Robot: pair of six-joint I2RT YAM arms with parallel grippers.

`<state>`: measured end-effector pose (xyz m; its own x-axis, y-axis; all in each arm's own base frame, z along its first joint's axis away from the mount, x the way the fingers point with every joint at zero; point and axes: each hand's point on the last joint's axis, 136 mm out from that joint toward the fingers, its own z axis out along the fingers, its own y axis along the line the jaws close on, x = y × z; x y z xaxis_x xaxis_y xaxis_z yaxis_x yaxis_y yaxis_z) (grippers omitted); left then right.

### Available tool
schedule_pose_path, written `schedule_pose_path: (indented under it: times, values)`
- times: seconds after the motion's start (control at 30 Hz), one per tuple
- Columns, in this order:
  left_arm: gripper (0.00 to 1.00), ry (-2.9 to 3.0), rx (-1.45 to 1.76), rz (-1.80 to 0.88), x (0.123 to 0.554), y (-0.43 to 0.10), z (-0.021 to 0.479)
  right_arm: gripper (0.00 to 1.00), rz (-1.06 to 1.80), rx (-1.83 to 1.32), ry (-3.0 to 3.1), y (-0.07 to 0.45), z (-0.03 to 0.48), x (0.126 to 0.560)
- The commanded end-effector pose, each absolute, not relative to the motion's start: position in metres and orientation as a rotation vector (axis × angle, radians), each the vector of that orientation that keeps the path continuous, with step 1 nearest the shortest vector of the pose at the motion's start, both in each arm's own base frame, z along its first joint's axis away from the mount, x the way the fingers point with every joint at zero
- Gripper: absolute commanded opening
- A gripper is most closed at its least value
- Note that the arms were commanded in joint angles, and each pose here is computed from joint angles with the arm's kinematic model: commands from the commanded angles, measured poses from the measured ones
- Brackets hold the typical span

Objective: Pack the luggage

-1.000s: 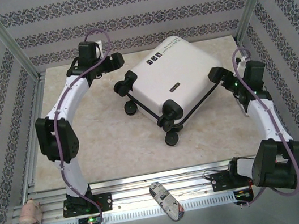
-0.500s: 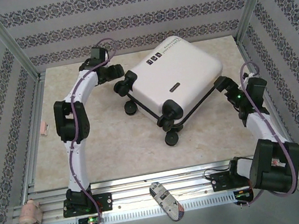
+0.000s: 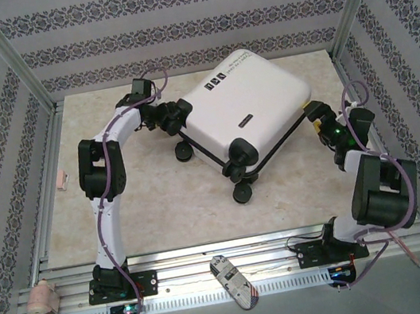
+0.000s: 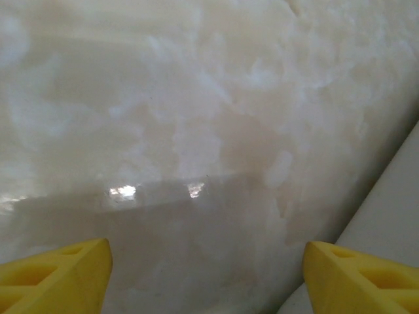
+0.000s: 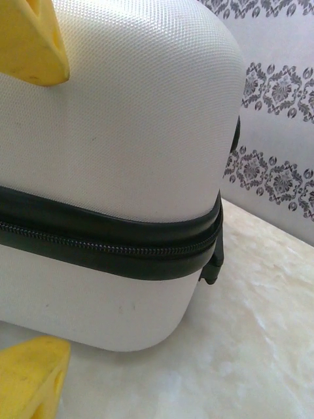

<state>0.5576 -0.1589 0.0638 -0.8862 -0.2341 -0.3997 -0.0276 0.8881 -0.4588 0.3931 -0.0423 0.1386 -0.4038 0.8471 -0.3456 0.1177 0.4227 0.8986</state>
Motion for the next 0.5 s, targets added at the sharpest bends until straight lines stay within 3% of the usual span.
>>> schedule_pose_path:
  times: [0.0,0.2,0.47]
  values:
    - [0.76,2.487,-0.195,-0.760,0.559,-0.171,0.099,0.98,1.133,0.748,1.733,-0.038,0.161,0.410]
    - [0.76,2.428,-0.244,-0.846,0.536,-0.173,0.105,0.98,1.209,0.686,1.797,-0.006,0.150,0.429]
    - [0.76,2.395,-0.297,-0.804,0.498,-0.157,0.115,0.97,1.340,0.538,1.909,0.081,0.137,0.460]
